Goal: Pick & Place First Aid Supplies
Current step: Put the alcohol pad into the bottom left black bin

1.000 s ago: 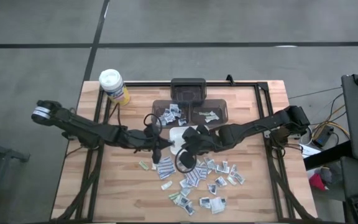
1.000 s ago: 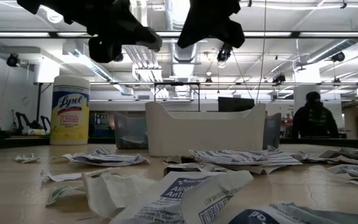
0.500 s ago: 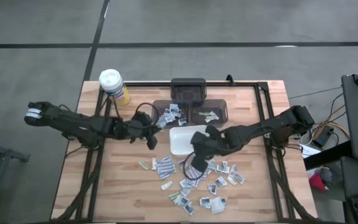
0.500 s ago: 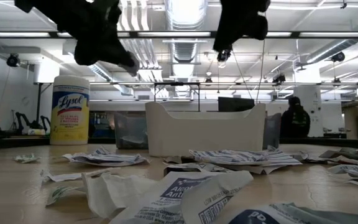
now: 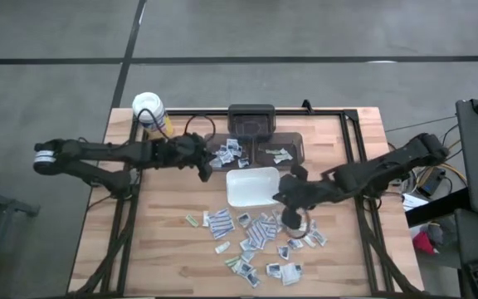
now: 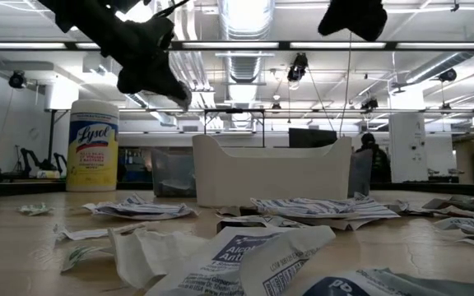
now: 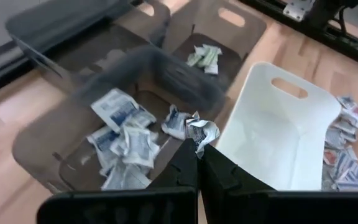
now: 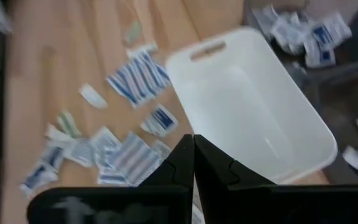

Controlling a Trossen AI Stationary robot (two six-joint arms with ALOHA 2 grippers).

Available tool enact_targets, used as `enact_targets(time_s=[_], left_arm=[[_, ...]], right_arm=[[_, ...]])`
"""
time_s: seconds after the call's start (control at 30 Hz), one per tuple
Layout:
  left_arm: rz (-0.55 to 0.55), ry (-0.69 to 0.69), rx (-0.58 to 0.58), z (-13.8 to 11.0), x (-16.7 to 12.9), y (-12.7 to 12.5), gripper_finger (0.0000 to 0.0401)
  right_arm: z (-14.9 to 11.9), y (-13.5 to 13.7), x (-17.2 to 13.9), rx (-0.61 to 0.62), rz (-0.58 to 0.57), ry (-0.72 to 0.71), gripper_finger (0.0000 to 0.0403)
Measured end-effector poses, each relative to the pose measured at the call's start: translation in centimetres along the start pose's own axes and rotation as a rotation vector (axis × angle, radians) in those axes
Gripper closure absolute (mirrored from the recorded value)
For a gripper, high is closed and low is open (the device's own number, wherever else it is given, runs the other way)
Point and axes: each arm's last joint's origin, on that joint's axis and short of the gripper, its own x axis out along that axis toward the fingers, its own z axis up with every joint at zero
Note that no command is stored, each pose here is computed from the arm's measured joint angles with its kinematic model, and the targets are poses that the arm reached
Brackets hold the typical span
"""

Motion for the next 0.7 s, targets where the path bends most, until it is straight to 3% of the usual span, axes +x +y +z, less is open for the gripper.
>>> enact_targets(time_s=[0.27,0.7], left_arm=[[0.051,0.035,0.056,1.8,2.5,0.4,0.0401],[0.157,0.282,0.159,5.2,9.0,0.1,0.0401]], right_arm=[[-3.6,-2.8,-2.6,0.046,0.166,-0.21,0.0394],[-8.7,-6.5,-4.8,-0.064,0.231,-0.323,0.0394]])
